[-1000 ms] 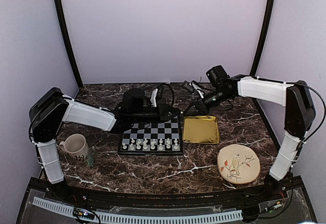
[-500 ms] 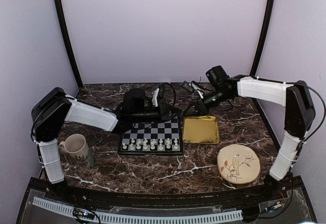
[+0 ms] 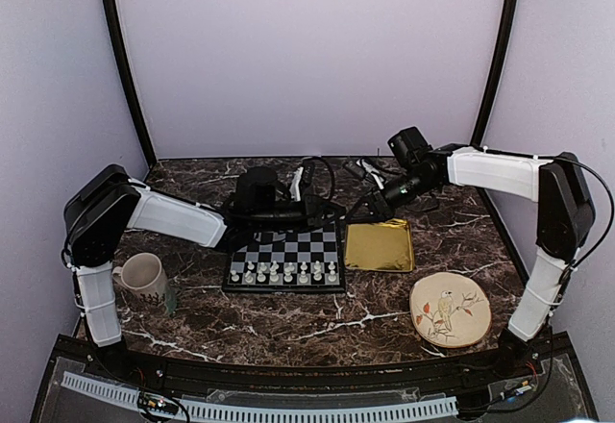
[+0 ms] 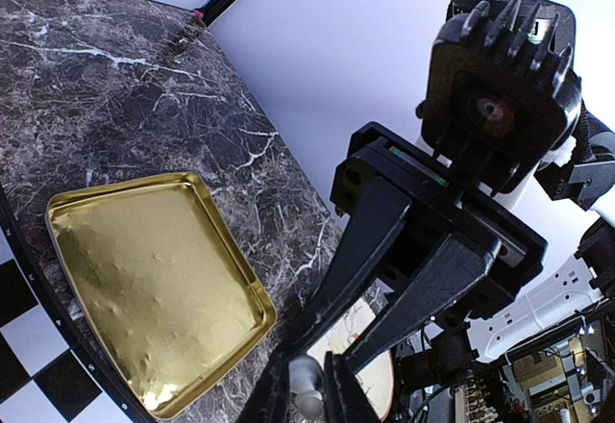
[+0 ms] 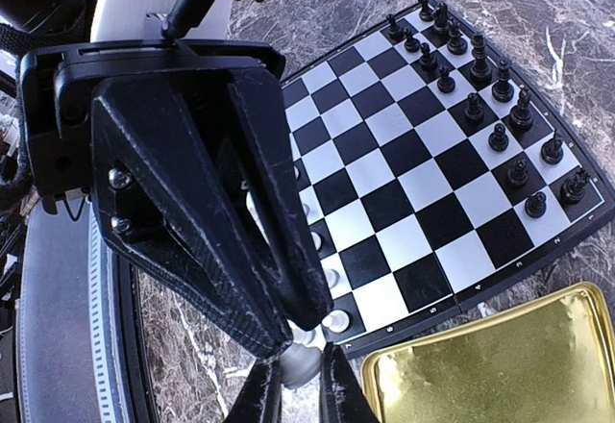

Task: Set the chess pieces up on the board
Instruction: Pass from the right arm to the left

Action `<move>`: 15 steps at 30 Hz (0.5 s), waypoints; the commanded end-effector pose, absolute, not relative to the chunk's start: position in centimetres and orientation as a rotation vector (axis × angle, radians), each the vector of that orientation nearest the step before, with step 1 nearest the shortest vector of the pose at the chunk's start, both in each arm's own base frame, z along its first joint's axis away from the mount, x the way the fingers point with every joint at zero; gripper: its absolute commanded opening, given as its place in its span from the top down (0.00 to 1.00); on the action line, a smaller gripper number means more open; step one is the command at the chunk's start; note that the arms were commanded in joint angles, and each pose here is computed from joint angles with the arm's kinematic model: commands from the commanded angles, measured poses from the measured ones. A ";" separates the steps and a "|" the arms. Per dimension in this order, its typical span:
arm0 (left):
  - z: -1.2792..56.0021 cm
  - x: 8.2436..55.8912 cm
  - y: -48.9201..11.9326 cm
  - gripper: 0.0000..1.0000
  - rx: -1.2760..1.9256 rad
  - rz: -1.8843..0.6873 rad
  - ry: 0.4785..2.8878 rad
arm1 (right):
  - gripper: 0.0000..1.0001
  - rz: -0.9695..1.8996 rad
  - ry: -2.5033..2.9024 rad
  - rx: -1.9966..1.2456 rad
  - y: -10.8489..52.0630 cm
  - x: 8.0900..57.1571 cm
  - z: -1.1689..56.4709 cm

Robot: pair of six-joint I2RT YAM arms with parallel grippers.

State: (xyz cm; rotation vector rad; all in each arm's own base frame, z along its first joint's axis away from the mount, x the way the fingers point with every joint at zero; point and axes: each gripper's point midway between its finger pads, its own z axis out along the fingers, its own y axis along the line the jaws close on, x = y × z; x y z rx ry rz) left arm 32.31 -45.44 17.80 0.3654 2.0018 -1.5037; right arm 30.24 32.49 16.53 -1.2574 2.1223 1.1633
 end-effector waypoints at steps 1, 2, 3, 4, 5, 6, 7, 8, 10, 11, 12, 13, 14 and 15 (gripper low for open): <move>19.5 32.2 -46.0 0.85 0.383 -1.541 1.958 | 0.89 1.170 2.065 -1.271 32.9 29.9 17.7; 19.5 32.2 -46.0 0.82 0.385 -1.545 1.959 | 0.89 1.166 2.068 -1.267 32.9 30.0 17.6; 19.6 32.2 -46.0 0.79 0.386 -1.548 1.958 | 0.89 1.160 2.071 -1.264 32.9 30.1 17.5; 19.5 32.1 -46.0 0.78 0.384 -1.548 1.961 | 0.89 1.157 2.074 -1.261 32.8 30.2 17.5; 19.6 32.1 -46.0 0.77 0.384 -1.549 1.960 | 0.89 1.157 2.075 -1.260 32.9 30.2 17.5; 19.5 32.1 -46.0 0.78 0.384 -1.548 1.963 | 0.89 1.157 2.076 -1.258 32.9 30.3 17.5; 19.4 32.1 -46.0 0.77 0.384 -1.548 1.964 | 0.89 1.156 2.076 -1.255 32.9 30.3 17.6; 19.4 32.1 -46.0 0.78 0.384 -1.548 1.966 | 0.89 1.155 2.078 -1.252 32.9 30.4 17.5; 19.3 32.0 -46.0 0.79 0.384 -1.549 1.969 | 0.89 1.152 2.080 -1.249 32.9 30.5 17.6; 19.4 32.0 -46.0 0.80 0.384 -1.550 1.968 | 0.89 1.151 2.079 -1.249 32.9 30.5 17.5; 19.3 32.0 -46.0 0.80 0.382 -1.550 1.970 | 0.89 1.144 2.082 -1.247 32.9 30.6 17.5; 19.3 32.1 -46.0 0.80 0.379 -1.551 1.970 | 0.89 1.139 2.085 -1.243 32.9 30.7 17.5; 19.4 32.0 -46.0 0.80 0.379 -1.553 1.970 | 0.89 1.139 2.088 -1.238 32.8 30.7 17.5; 19.4 32.1 -46.0 0.80 0.379 -1.552 1.969 | 0.89 1.142 2.087 -1.236 32.8 30.8 17.5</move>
